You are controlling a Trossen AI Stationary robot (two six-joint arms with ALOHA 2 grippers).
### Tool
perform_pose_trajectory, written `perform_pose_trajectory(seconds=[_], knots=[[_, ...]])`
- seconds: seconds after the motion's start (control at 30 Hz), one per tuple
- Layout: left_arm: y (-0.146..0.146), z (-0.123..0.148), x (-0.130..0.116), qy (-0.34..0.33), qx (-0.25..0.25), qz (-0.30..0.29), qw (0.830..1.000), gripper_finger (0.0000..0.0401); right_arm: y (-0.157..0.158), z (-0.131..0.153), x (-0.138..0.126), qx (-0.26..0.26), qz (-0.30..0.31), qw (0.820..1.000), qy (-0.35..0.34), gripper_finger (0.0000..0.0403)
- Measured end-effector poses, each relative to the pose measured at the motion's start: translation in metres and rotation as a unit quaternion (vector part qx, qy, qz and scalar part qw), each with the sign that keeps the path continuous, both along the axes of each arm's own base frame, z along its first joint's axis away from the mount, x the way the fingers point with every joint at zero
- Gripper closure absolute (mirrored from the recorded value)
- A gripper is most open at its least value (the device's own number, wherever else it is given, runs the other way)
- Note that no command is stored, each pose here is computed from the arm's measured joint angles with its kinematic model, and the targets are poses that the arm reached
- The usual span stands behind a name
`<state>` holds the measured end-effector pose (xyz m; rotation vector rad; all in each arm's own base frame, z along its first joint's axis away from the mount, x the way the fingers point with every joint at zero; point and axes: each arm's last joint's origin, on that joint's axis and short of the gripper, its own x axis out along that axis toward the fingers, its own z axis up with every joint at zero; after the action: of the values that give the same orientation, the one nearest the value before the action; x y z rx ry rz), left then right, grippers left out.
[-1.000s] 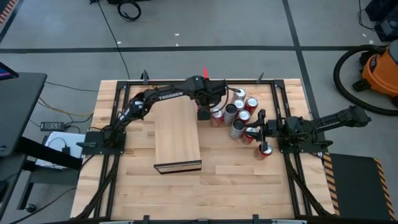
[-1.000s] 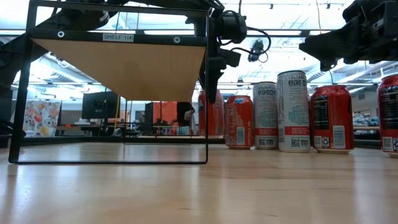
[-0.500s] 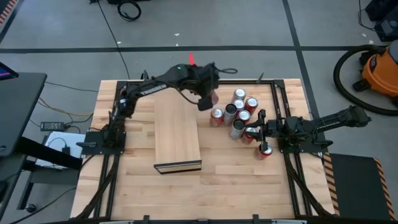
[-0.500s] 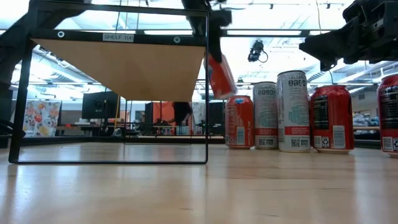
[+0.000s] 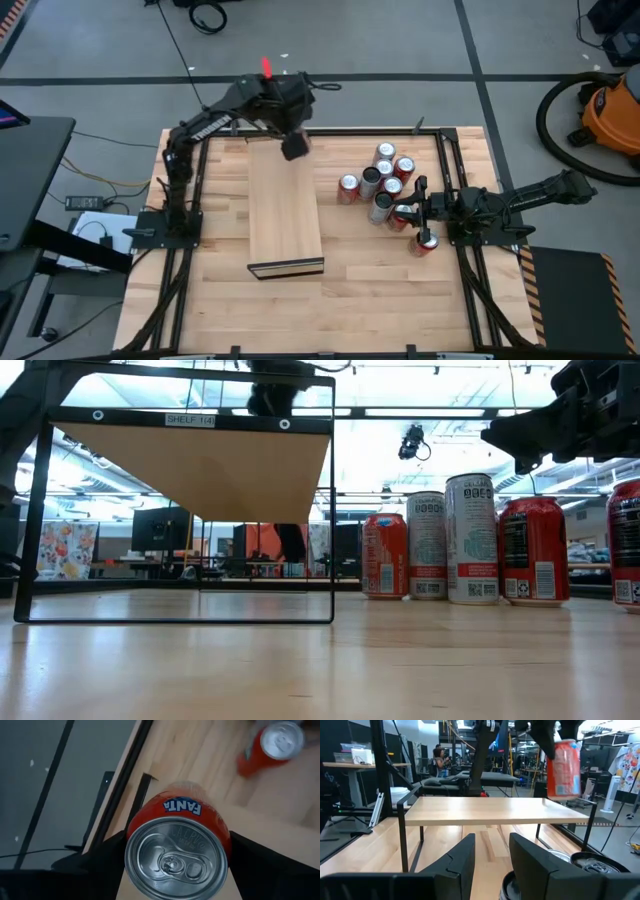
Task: Place canned beverage on shelf
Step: Put the left orange soda can on the shelf
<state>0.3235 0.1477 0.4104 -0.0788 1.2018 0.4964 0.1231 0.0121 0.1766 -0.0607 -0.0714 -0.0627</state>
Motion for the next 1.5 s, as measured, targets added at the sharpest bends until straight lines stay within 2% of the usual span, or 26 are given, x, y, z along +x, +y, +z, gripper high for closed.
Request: perform_pose_trajectory(seconds=[0.4, 0.6, 0.8, 0.93, 1.03, 1.23, 1.5], knots=[[0.023, 0.002, -0.014, 0.003, 0.003, 0.009, 1.0, 0.0101, 0.001, -0.003, 0.001, 0.015, 0.013, 1.0, 0.016, 0.0273], [0.011, 0.006, -0.014, -0.017, -0.017, 0.007, 1.0, 0.0101, 0.002, -0.004, 0.0, 0.027, 0.02, 0.999, 0.021, 0.0273], [-0.03, 0.014, -0.053, 0.0, -0.005, 0.005, 1.0, 0.0101, 0.004, -0.005, 0.0, 0.021, 0.026, 0.999, 0.024, 0.0273], [-0.042, 0.007, -0.081, 0.015, -0.007, 0.029, 0.999, 0.0101, 0.004, -0.002, 0.0, 0.018, 0.02, 1.0, 0.006, 0.0273], [-0.042, 0.0, -0.093, 0.034, 0.002, 0.039, 0.999, 0.0101, 0.003, 0.0, 0.0, 0.014, 0.018, 1.0, -0.001, 0.0273], [-0.026, -0.007, -0.092, 0.056, 0.006, 0.042, 0.998, 0.0101, 0.001, 0.001, 0.0, 0.015, 0.008, 1.0, -0.007, 0.0273], [0.001, -0.03, -0.076, 0.095, -0.028, 0.033, 0.995, 0.0101, 0.0, 0.0, 0.0, 0.007, 0.006, 1.0, -0.004, 0.0273]])
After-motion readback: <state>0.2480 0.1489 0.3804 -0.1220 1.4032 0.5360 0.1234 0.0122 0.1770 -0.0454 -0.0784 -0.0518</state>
